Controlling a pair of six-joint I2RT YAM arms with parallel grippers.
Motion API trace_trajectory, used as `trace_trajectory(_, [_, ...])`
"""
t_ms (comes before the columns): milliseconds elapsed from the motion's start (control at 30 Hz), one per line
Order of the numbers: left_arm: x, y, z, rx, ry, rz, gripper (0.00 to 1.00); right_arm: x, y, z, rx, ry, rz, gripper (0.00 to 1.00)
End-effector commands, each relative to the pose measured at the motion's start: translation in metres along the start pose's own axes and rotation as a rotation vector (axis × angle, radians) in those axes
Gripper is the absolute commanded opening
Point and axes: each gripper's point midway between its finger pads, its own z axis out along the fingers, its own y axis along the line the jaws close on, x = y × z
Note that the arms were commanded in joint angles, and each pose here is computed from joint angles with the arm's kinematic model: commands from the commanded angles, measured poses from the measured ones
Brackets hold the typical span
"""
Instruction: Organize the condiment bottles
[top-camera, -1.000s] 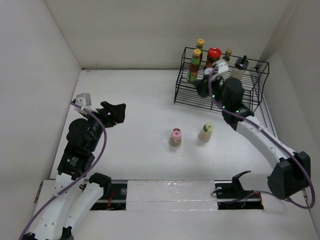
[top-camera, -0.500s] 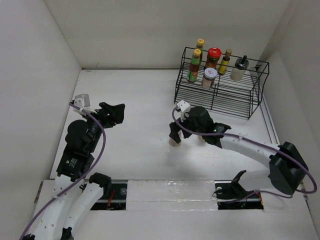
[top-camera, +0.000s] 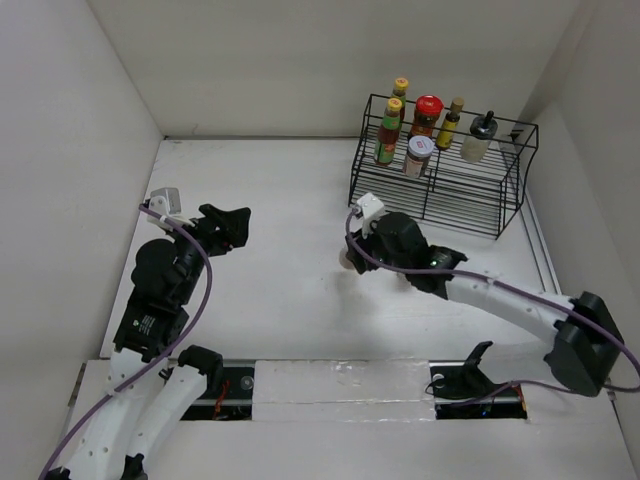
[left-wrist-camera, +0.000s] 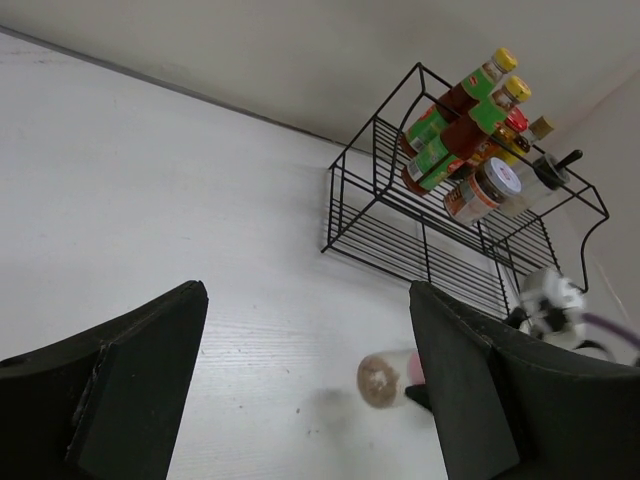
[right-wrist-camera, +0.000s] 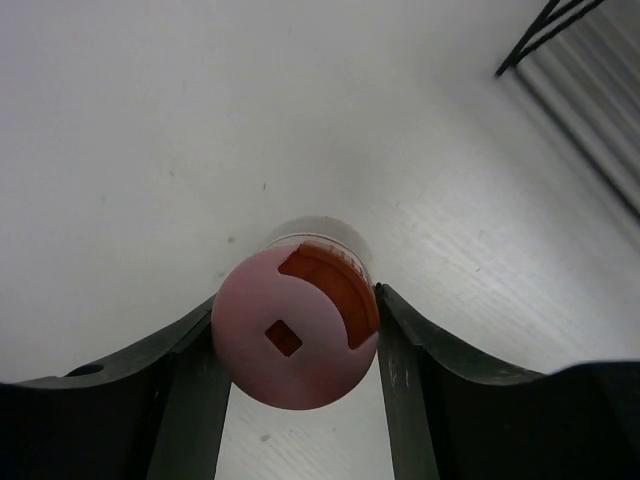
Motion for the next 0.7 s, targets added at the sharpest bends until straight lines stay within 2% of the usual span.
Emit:
trace_trajectory(0, [-0.005,-0.006,0.003,0.029,-0.019,0.010,0.78,-0.106,-0.028,-0.054,0.104,-0.317,0.030,0.49])
trace_trajectory(33, [-0.005,-0.006,0.003,0.029,-0.019,0.010,0.78,-0.115,-0.042,-0.062,0.143,-0.344,0.037,0.48])
trace_trajectory(133, [-0.005,-0.006,0.003,0.029,-0.019,0.010,0.78,-0.144,-0.123,-0.102,0.335,-0.425,0.118,0.48])
trace_trajectory(300, [-0.005,-0.006,0.003,0.029,-0.019,0.010,0.78,-0.166,-0.202,-0.142,0.480,-0.500,0.184,0.47])
trace_trajectory(400, [-0.005,-0.006,0.003,0.029,-0.019,0.010,0.78,-0.159,-0.239,-0.152,0.548,-0.486,0.216,0.47])
trace_trajectory(533, [-0.005,-0.006,0.003,0.029,-0.019,0.010,0.78,-0.155,-0.280,-0.159,0.591,-0.479,0.245,0.47])
trace_trajectory(667, [-0.003,-0.005,0.005,0.024,-0.012,0.011,0.78,-0.140,-0.303,-0.120,0.504,-0.392,0.286,0.47])
